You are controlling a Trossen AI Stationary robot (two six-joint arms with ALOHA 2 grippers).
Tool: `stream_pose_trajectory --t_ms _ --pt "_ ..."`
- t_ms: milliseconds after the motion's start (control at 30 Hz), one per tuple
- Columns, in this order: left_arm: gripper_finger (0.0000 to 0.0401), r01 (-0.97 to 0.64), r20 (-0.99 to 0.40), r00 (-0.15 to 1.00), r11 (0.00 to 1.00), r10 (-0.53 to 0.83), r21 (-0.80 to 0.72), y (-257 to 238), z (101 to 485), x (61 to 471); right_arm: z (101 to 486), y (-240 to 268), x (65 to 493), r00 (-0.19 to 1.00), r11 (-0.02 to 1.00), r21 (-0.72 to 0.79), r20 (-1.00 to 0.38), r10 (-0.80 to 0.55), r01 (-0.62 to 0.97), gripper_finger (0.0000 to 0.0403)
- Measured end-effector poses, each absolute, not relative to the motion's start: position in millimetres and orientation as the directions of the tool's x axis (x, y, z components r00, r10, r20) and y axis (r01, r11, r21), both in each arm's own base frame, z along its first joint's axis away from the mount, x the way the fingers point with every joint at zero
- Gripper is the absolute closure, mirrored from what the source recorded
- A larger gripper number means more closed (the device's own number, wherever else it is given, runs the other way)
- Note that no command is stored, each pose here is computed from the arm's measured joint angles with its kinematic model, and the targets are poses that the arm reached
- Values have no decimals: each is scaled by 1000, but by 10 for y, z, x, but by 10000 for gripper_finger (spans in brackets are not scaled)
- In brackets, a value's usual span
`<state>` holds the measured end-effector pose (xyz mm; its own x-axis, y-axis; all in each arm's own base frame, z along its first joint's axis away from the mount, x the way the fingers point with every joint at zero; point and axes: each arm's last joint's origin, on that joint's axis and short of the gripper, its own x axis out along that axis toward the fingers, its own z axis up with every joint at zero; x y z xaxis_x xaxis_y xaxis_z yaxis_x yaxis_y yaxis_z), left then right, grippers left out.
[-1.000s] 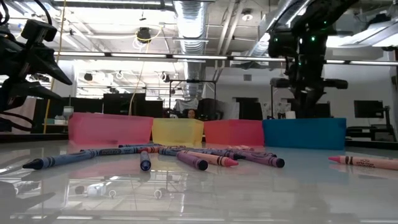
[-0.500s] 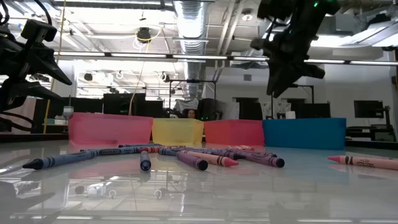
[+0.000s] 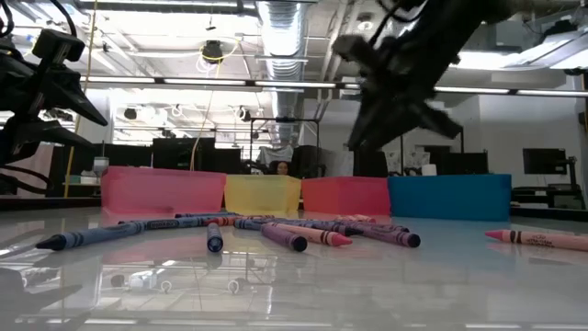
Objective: Sort crayons
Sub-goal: Put the red crayon into the yellow bin
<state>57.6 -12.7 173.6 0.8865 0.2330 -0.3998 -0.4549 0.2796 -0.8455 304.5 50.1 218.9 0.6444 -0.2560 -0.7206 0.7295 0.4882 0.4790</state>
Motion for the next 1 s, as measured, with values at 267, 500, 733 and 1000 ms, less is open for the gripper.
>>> stream_pose_trajectory --t_ms 267,500,733,1000 --pt "236 -455 -401 887 279 229 -846 -128 1735 576 1979 582 3387 618 497 447 -743 -256 744 331" --pt "236 -455 -407 888 280 213 -846 -133 1733 577 1880 608 3538 512 502 331 -813 -279 799 331" --pt "236 -455 -408 888 289 209 -842 -134 1733 577 1839 613 3560 456 509 267 -842 -290 818 331" --pt "236 -455 -408 888 290 211 -842 -133 1733 576 1822 597 3516 412 509 218 -858 -307 833 331"
